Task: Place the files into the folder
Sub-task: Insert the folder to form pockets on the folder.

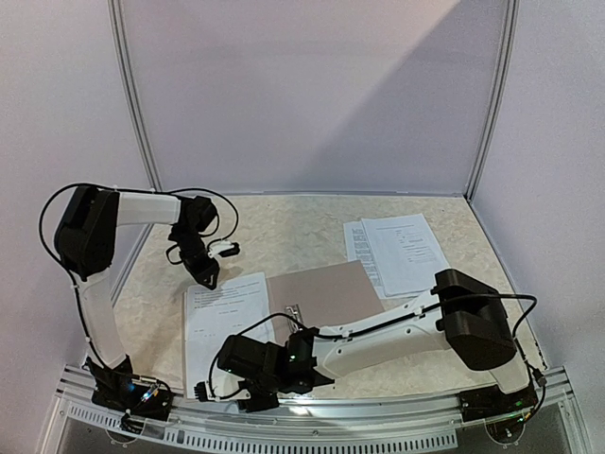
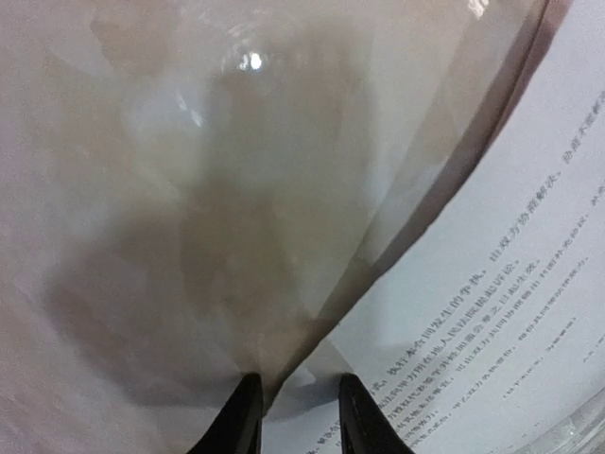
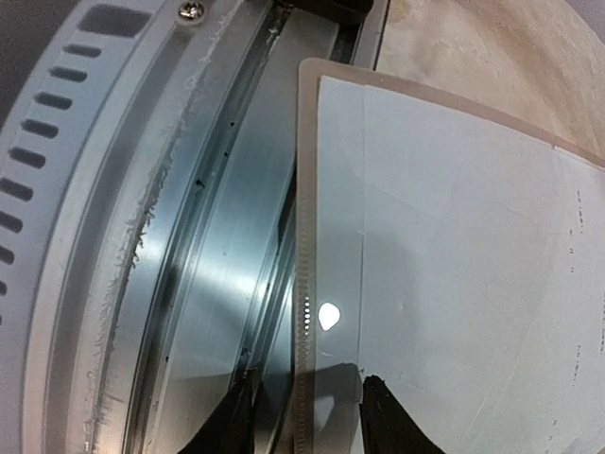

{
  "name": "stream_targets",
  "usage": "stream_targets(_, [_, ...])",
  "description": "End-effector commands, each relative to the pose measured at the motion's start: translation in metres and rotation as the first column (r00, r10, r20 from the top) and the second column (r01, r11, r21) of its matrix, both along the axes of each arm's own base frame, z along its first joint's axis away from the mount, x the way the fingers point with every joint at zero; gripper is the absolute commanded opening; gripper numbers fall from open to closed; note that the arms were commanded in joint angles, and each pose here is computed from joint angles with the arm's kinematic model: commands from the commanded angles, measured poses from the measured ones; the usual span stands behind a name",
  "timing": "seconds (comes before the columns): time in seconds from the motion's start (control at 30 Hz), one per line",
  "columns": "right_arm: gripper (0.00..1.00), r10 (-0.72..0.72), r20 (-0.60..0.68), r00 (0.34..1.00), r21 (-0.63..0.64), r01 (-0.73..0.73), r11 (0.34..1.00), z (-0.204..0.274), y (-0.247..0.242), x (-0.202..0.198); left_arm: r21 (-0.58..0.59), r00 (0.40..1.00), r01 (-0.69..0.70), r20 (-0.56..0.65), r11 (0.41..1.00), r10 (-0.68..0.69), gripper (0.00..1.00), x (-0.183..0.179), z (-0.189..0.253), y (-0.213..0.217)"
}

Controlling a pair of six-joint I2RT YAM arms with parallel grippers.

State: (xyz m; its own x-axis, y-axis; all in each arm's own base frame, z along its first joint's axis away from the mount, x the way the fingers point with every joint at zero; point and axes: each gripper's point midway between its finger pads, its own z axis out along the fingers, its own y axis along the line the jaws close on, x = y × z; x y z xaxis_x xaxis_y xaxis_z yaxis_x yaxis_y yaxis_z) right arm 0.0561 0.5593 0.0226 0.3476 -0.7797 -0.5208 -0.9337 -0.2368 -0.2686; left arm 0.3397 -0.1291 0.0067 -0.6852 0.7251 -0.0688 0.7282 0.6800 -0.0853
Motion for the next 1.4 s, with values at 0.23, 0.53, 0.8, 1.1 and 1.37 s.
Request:
stream_targets(0.23, [0.34, -0.209, 0.069, 0.975, 0.009, 0.209, 0.978, -0.005, 0.001, 0.059, 0.034, 0.992, 0.048, -0.116, 0.998, -0.043, 0.26, -0.043, -0.005, 0.01])
stream_targets(0.53, [0.31, -0.299, 0.035, 0.954, 0.021, 0.299, 0.954, -0.002, 0.002, 0.074, 0.044, 0.992, 0.056, -0.119, 0.997, -0.05, 0.23, -0.05, 0.011, 0.014])
stream_targets(0.8, [0.31, -0.344, 0.032, 0.938, 0.011, 0.344, 0.939, -0.006, 0.0, 0.082, 0.072, 0.985, 0.071, -0.159, 0.995, -0.059, 0.19, -0.063, 0.007, 0.022])
stream_targets(1.1, [0.33, -0.337, -0.005, 0.941, 0.029, 0.337, 0.941, 0.002, 0.005, 0.081, 0.103, 0.994, 0.061, -0.097, 0.993, -0.051, 0.25, -0.048, 0.01, 0.025])
stream_targets(1.37, [0.46, -0.264, -0.071, 0.962, 0.125, 0.271, 0.954, 0.045, 0.016, 0.062, 0.09, 0.999, 0.041, 0.009, 0.995, -0.042, 0.38, -0.016, 0.032, 0.017])
